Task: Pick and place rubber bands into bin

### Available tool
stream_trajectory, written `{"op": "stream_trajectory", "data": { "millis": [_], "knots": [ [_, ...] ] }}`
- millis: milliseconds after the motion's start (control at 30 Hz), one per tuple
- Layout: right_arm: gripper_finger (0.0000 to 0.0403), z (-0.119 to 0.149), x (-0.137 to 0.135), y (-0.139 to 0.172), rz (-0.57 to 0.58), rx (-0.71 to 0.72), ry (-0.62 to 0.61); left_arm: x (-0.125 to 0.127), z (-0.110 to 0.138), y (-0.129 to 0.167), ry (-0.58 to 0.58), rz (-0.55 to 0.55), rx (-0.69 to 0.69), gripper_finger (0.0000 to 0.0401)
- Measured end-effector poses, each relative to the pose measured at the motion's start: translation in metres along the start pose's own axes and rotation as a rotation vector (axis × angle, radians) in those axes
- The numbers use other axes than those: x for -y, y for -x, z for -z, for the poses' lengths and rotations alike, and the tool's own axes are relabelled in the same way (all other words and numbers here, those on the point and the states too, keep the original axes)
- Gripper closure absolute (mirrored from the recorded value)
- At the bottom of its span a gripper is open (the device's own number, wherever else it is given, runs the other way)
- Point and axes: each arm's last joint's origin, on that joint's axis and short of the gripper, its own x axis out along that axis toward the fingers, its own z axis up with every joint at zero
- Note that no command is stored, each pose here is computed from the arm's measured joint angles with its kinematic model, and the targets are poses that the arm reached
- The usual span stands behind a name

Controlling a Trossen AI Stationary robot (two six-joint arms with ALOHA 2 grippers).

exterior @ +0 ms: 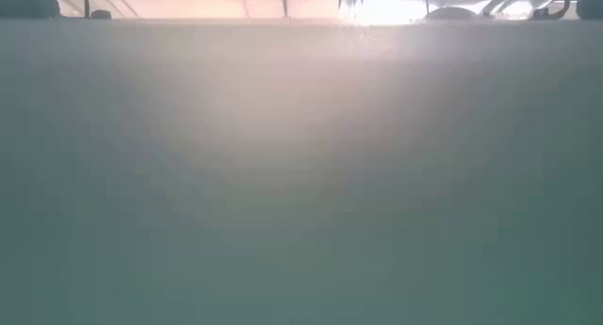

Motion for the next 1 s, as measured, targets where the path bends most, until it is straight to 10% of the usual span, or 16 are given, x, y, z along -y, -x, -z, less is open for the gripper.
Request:
{"op": "stream_trajectory", "data": {
  "millis": [1000],
  "knots": [
    [0.0234, 0.0, 0.0, 0.0, -0.001, 0.0, 0.0, 0.0, 0.0, 0.0, 0.0, 0.0, 0.0, 0.0178]
  ]
}}
